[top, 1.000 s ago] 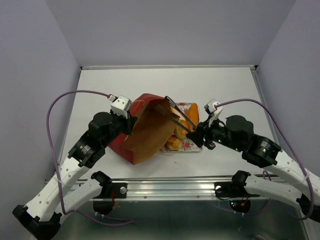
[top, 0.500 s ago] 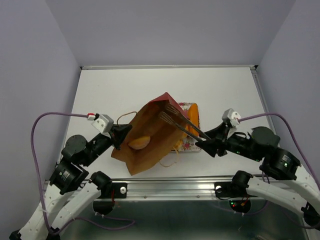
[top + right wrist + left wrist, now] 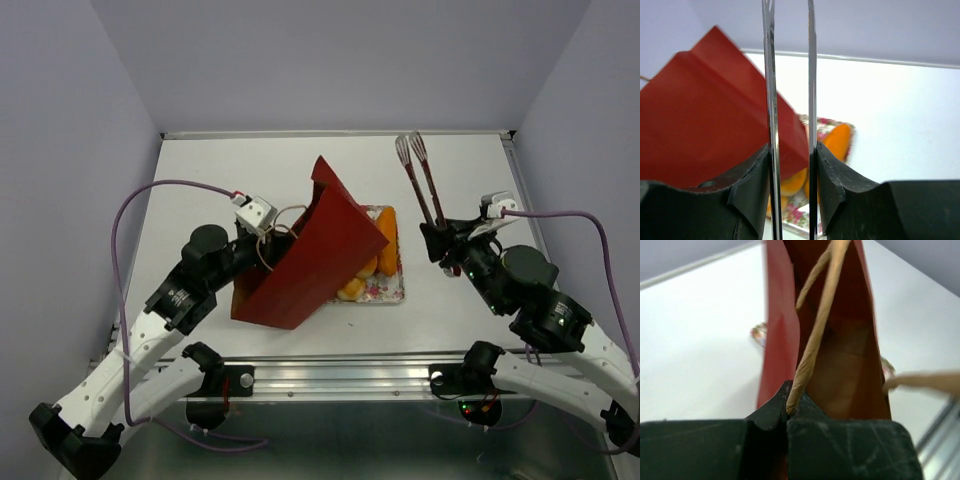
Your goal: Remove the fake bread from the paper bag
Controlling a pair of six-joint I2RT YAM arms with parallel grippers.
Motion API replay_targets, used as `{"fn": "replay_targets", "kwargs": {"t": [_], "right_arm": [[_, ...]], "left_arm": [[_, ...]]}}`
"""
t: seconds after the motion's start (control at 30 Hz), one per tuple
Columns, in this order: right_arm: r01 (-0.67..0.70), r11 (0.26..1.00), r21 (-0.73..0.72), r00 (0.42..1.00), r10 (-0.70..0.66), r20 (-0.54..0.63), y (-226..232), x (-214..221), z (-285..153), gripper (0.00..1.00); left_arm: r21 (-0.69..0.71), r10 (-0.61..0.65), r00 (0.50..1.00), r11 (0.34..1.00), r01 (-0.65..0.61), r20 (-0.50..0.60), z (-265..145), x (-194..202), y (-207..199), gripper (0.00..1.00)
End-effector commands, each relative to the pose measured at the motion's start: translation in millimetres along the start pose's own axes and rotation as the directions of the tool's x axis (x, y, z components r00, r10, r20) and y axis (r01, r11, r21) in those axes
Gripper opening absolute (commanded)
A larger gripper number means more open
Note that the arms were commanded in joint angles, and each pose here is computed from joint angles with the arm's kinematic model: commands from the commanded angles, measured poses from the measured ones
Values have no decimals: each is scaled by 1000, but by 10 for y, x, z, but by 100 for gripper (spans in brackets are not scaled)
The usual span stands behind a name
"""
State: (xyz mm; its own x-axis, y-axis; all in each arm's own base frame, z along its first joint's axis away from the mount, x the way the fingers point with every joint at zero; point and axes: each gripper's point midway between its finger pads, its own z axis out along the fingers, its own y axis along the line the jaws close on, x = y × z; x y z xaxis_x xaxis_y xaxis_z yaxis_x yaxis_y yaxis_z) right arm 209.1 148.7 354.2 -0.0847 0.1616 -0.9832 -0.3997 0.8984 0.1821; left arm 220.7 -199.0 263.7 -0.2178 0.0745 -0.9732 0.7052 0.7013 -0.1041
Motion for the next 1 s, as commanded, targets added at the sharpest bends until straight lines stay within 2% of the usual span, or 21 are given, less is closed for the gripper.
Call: {"fn": "replay_targets", "kwargs": {"t": [0.0, 0.1, 0.2, 0.27, 0.3, 0.37, 0.4, 0.43, 0.5, 0.53, 0.57, 0.6, 0.67, 0.7, 0.73, 0.8, 0.83, 0.87, 0.9, 0.93, 0.97], "right_arm": [[-160, 937, 311, 971, 94, 219, -509, -617, -61, 43], [-153, 906, 396, 976, 75, 206, -589, -567, 9, 43], [-131, 873, 470, 981, 47, 187, -662, -498, 58, 41], [-113, 846, 521, 985, 27, 170, -704, -441, 101, 40], [-103, 817, 568, 987, 14, 160, -758, -375, 116, 40], [-104, 783, 613, 988, 11, 154, -803, -263, 150, 40], [-111, 757, 644, 988, 12, 156, -849, -203, 177, 40], [-70, 736, 674, 993, -12, 116, -895, -68, 274, 39], [-61, 750, 658, 996, 7, 85, -905, 64, 439, 39], [-65, 789, 611, 998, 36, 59, -848, 157, 571, 39], [-76, 766, 638, 997, 60, 47, -1001, 266, 661, 38], [-85, 792, 604, 996, 92, 20, -987, 362, 758, 39], [-96, 794, 601, 992, 128, -10, -1096, 484, 869, 39], [-104, 768, 632, 988, 152, -23, -1260, 575, 934, 39], [-112, 788, 605, 982, 180, -53, -1245, 663, 1011, 39], [-131, 782, 609, 971, 226, -81, -1327, 786, 1110, 39], [-115, 766, 633, 962, 244, -120, -1445, 939, 1164, 40], [-116, 781, 614, 952, 264, -155, -1425, 1042, 1212, 40], [-120, 773, 623, 944, 283, -170, -1466, 1124, 1237, 40], [-103, 760, 642, 930, 303, -209, -1552, 1266, 1260, 40], [-104, 762, 639, 916, 324, -237, -1559, 1361, 1273, 41]], "left_arm": [[-312, -36, 954, 941, 132, 296, -165, -708, 535, 0], [-427, -45, 882, 863, 271, 469, -406, -1075, 801, 0], [-411, -55, 798, 835, 366, 600, -661, -1413, 833, 0], [-382, -70, 725, 813, 439, 685, -848, -1626, 854, 0], [-390, -80, 676, 765, 512, 732, -994, -1700, 942, 0], [-397, -106, 620, 682, 614, 777, -1126, -1711, 1069, 0], [-416, -102, 573, 588, 694, 813, -1253, -1671, 1207, 0], [-443, -115, 582, 537, 718, 805, -1234, -1604, 1267, 0], [-474, -107, 582, 474, 742, 806, -1211, -1520, 1356, 0], [-478, -105, 580, 460, 749, 808, -1195, -1496, 1377, 0], [-465, -110, 557, 432, 772, 823, -1190, -1462, 1405, 0], [-457, -118, 544, 413, 787, 831, -1155, -1420, 1427, 0], [-431, -135, 508, 375, 821, 850, -1109, -1347, 1463, 0], [-404, -159, 478, 349, 846, 864, -1042, -1296, 1477, 0], [-383, -169, 452, 326, 864, 876, -1026, -1285, 1492, 0], [-364, -180, 424, 291, 885, 888, -976, -1251, 1519, 0], [-372, -197, 424, 253, 893, 884, -893, -1148, 1546, 0], [-360, -186, 402, 222, 906, 896, -923, -1168, 1566, 0], [-382, -187, 416, 191, 904, 890, -844, -1104, 1603, 0], [-458, -183, 480, 150, 876, 858, -838, -942, 1644, 0], [-419, -187, 435, 119, 900, 881, -860, -1021, 1649, 0]]}}
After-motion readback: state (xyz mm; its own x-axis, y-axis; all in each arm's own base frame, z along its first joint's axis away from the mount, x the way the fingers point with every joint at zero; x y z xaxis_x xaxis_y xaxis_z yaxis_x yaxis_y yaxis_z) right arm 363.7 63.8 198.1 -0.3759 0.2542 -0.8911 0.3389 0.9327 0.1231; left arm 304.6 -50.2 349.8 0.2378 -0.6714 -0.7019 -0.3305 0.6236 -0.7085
